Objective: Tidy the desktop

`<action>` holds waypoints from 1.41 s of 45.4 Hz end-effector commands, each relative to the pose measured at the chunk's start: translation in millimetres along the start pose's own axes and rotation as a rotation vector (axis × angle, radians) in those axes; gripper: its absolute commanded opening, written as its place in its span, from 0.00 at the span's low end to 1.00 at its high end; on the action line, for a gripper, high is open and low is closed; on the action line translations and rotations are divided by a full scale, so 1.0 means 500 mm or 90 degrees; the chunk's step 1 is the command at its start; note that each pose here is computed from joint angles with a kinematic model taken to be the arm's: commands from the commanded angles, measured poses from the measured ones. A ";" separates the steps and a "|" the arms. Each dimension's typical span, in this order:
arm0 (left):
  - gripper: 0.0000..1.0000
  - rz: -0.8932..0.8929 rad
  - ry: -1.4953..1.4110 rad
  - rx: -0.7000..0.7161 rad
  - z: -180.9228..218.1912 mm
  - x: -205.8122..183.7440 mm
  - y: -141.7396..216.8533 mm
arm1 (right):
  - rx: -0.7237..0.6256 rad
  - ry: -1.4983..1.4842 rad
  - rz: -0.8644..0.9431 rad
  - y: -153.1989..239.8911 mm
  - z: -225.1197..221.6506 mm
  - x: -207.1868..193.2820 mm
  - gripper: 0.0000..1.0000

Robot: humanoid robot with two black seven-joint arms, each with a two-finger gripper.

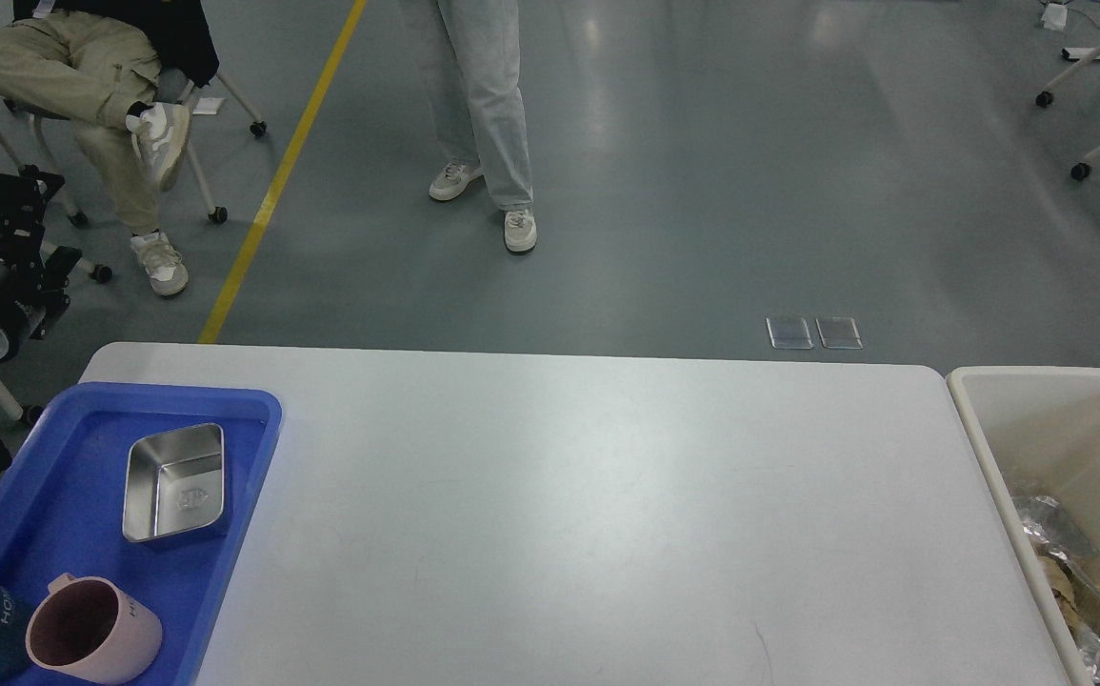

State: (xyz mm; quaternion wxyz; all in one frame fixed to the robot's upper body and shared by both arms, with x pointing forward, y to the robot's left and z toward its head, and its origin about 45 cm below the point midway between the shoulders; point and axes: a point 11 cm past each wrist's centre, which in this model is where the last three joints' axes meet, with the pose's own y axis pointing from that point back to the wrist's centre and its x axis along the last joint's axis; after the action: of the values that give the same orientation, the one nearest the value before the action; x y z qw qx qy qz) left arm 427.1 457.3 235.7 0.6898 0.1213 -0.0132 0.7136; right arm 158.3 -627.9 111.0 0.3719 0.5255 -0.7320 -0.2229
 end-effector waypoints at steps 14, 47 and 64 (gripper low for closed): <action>0.96 0.079 0.012 -0.021 0.017 0.019 -0.007 | 0.073 -0.050 -0.001 -0.025 -0.067 -0.021 1.00; 0.96 0.142 0.326 -0.158 0.086 0.002 -0.043 | 0.346 -0.302 -0.170 -0.100 -0.689 -0.515 1.00; 0.97 0.127 0.447 -0.161 0.063 -0.044 -0.058 | 0.336 -0.573 -0.373 0.002 -0.819 -0.727 1.00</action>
State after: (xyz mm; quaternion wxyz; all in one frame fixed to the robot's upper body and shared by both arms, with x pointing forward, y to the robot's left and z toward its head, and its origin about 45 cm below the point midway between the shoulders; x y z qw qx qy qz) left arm 458.5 441.4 267.8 0.5928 -0.2053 0.1069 0.7714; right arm 536.7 -286.4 253.8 -0.1525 0.6430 -0.6930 -0.2882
